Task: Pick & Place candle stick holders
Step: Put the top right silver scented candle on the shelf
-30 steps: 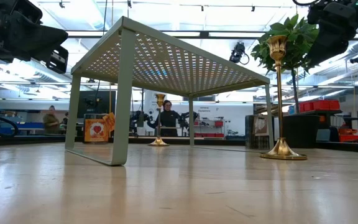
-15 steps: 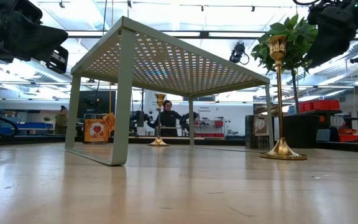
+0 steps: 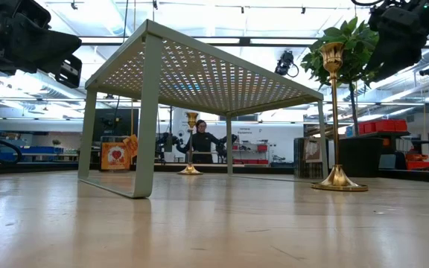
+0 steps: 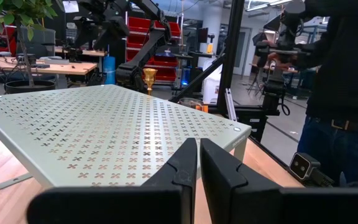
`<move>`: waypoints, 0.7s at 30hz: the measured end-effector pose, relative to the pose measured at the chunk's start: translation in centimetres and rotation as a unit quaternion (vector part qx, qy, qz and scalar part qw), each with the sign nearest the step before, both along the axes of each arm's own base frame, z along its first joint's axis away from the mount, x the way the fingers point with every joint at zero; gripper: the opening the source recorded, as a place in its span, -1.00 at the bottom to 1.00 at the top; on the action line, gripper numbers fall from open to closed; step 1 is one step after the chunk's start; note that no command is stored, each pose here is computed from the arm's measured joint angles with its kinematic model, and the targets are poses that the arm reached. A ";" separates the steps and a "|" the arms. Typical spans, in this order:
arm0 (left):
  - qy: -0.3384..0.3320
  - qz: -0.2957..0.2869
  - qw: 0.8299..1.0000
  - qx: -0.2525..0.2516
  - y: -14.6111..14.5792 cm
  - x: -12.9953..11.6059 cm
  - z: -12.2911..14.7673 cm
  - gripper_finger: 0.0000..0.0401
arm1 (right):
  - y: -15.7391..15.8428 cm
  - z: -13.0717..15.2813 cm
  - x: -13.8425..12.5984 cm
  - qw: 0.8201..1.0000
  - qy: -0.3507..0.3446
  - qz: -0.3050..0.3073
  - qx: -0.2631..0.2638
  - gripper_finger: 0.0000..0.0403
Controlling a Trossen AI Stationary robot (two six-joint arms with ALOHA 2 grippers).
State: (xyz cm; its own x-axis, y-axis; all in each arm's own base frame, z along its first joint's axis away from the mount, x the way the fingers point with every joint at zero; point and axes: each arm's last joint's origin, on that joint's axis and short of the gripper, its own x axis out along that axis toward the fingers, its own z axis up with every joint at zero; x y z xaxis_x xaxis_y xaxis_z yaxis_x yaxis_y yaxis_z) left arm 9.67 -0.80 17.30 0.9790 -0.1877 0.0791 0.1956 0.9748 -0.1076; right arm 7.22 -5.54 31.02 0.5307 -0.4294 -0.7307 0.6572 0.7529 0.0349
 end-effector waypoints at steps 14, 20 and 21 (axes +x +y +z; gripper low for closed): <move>0.000 0.000 1.000 0.000 0.0 0.0 0.0 -0.87 | 0.0 -0.1 -0.1 1.000 0.014 0.006 -0.010 0.98; 0.000 0.000 1.000 0.000 0.0 0.0 0.0 -0.87 | 0.0 0.0 0.0 1.000 0.004 -0.005 -0.002 0.98; 0.000 0.000 1.000 0.000 0.0 0.0 0.0 -0.87 | 0.0 0.0 0.0 1.000 -0.001 -0.011 0.003 0.98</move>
